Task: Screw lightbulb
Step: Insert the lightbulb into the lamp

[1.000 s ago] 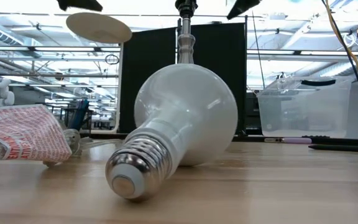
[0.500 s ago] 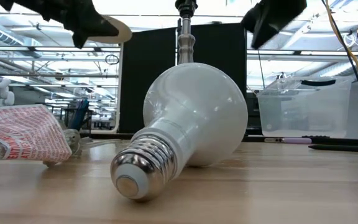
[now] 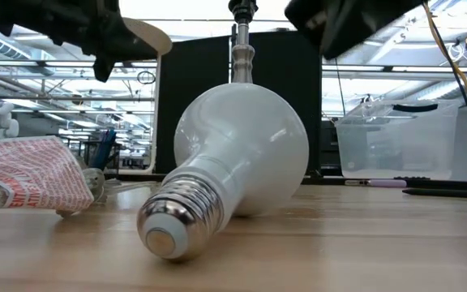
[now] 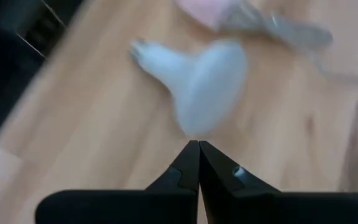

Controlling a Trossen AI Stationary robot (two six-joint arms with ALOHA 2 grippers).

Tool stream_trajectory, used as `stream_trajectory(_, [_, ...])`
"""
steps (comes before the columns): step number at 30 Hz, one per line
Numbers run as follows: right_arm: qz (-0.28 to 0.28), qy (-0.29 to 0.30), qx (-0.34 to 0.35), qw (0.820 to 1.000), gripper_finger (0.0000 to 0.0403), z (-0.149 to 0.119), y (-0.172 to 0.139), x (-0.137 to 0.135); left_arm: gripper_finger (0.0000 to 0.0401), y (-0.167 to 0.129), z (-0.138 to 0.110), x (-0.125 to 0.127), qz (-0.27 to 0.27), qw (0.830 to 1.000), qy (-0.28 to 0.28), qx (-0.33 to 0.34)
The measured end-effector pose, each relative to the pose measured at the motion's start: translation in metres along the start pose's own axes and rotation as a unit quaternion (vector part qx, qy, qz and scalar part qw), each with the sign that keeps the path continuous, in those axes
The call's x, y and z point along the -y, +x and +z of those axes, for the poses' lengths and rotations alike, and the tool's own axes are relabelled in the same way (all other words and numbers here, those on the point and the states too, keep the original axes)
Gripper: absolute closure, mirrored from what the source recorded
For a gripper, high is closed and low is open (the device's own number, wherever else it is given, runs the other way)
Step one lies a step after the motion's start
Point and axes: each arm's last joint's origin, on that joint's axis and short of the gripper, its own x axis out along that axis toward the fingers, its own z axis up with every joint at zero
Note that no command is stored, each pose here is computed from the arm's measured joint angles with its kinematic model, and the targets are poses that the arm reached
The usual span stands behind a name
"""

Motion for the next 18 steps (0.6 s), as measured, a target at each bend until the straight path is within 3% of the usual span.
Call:
stream_trajectory(8, [0.060,-0.021,0.061,0.996,0.0403,0.010,0.026,-0.022,0.0401,0.021,-0.018,0.003,0.007,0.998,-0.026,-0.050])
stream_trajectory(18, [0.051,-0.018,0.104,0.993,0.0403,0.011,0.075,-0.021,0.0401,0.042,-0.036,0.011,-0.001,0.997,-0.028,-0.077])
